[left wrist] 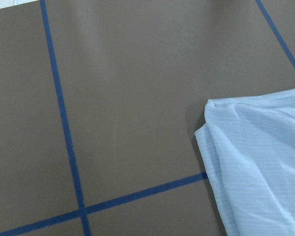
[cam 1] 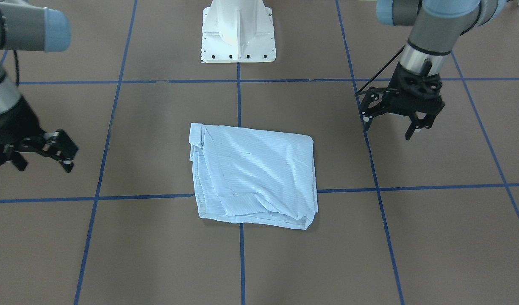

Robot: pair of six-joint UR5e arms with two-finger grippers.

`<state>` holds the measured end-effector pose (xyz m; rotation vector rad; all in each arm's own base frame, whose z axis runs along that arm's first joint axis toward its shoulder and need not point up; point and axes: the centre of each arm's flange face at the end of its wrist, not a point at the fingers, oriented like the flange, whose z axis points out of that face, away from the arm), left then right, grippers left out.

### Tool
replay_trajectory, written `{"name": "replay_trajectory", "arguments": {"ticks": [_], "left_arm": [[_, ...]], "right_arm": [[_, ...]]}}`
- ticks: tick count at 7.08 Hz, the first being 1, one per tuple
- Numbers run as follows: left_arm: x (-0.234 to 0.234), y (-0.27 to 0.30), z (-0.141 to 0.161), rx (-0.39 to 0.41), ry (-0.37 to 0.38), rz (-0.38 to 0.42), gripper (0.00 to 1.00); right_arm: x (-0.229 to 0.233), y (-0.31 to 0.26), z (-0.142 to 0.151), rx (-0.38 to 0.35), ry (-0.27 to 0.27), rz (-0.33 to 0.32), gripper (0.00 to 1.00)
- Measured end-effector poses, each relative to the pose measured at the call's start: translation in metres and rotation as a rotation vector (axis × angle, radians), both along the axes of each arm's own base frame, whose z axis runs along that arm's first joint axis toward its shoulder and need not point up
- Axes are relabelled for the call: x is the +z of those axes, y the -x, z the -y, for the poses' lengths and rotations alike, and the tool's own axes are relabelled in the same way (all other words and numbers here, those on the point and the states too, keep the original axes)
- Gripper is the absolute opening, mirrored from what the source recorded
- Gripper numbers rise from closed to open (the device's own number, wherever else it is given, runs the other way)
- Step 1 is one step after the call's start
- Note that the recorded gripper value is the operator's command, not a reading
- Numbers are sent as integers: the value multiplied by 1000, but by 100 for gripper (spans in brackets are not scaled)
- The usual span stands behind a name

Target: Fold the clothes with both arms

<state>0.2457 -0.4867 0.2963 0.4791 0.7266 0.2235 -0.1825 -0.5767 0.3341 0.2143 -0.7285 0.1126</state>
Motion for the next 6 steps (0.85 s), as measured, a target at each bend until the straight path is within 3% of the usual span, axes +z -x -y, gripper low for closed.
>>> {"name": "replay_trajectory", "arguments": {"ticks": [2,3,5,6], "left_arm": [[40,100,-4,33,-3,70,100],[70,134,-7,13,47,85,100],[132,175,-2,-58,148,150,100],[148,202,0,-95,175,153,100]], "right_arm": [[99,-118,-16,-133,-39,-74,100],[149,-166,-42,-174,-29,-86,100],[242,-214,-115,-196,58,-68,100],[267,-223,-141,-190,77,-61,100]]}}
